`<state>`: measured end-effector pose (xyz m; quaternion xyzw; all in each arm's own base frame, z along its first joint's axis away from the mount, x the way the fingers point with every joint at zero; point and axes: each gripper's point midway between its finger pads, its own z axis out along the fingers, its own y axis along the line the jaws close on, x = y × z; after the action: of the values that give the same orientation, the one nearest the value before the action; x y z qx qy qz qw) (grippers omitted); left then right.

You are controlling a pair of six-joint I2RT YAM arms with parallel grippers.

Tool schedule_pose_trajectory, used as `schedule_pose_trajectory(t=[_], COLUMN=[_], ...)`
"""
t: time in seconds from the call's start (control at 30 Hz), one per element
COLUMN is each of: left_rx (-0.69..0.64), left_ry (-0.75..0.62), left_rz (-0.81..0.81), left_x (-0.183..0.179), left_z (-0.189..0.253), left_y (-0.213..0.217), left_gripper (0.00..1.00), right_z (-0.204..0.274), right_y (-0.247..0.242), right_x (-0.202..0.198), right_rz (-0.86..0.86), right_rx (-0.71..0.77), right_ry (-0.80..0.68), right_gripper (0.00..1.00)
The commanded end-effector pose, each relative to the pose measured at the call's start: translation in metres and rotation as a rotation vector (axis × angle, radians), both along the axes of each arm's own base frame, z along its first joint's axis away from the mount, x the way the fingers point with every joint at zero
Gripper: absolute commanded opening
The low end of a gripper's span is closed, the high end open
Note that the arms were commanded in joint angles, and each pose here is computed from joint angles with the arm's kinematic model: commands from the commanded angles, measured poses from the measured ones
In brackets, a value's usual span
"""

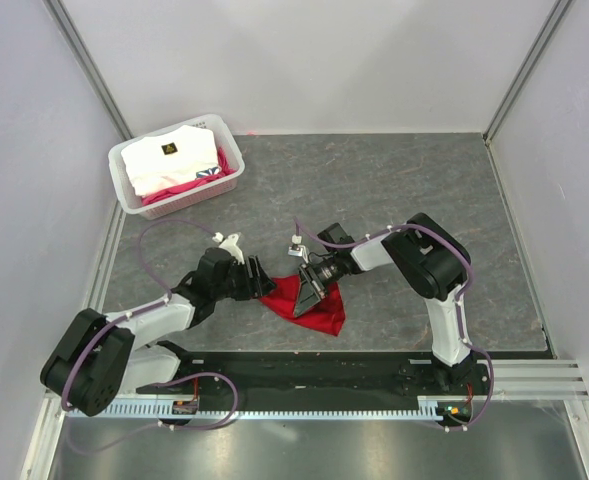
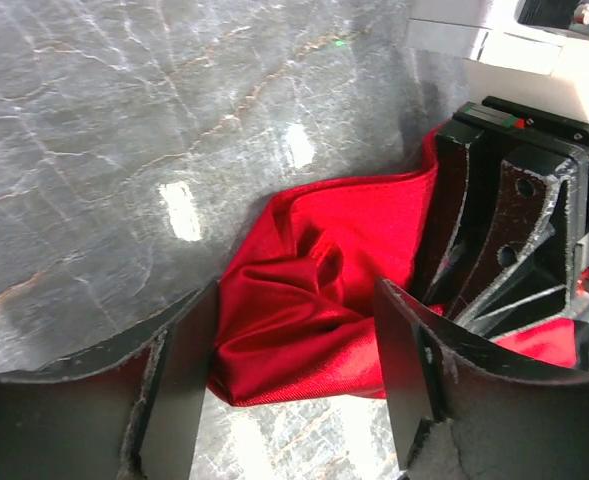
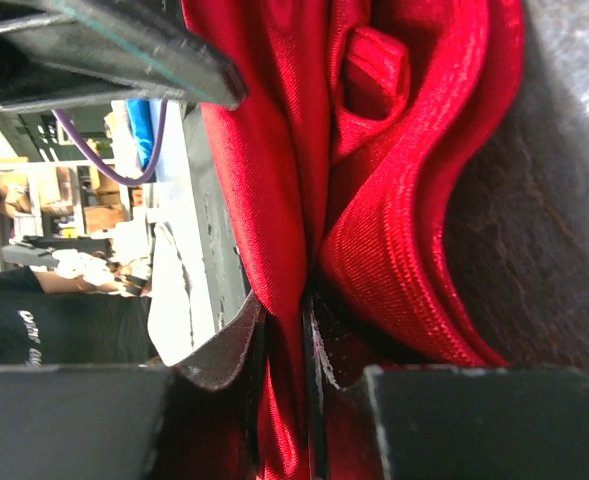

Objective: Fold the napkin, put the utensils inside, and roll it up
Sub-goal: Roll the napkin with the utensil

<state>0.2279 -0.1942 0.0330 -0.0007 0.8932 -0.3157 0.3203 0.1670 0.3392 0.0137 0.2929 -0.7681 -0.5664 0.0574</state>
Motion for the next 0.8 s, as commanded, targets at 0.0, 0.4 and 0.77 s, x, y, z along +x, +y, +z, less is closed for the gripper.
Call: schedule_pose_trajectory(t=[0.0,0.4,0.77], left_rx=[0.037,0.121,0.22], left_ry=[0.038,0.131,0.275], left_rz=[-0.006,0.008,0.044], left_x=[-0.011,-0.019,-0.019], left_z=[-0.01,-0.022,-0.041], left_y=[0.004,0.012,0.018], left_gripper=[0.66,0.4,0.23], right_z=[-0.06,-0.059,-0.02], right_y=[-0.006,-0.015,-0.013], right_x=[0.018,0.023,0.04], right_rz=[-0.076,-0.132,-0.151], right_rx=[-0.149,-0.193,-0.233], right_ry=[-0.099,-0.118,-0.27], right_gripper=[0.05,0.17,0.46])
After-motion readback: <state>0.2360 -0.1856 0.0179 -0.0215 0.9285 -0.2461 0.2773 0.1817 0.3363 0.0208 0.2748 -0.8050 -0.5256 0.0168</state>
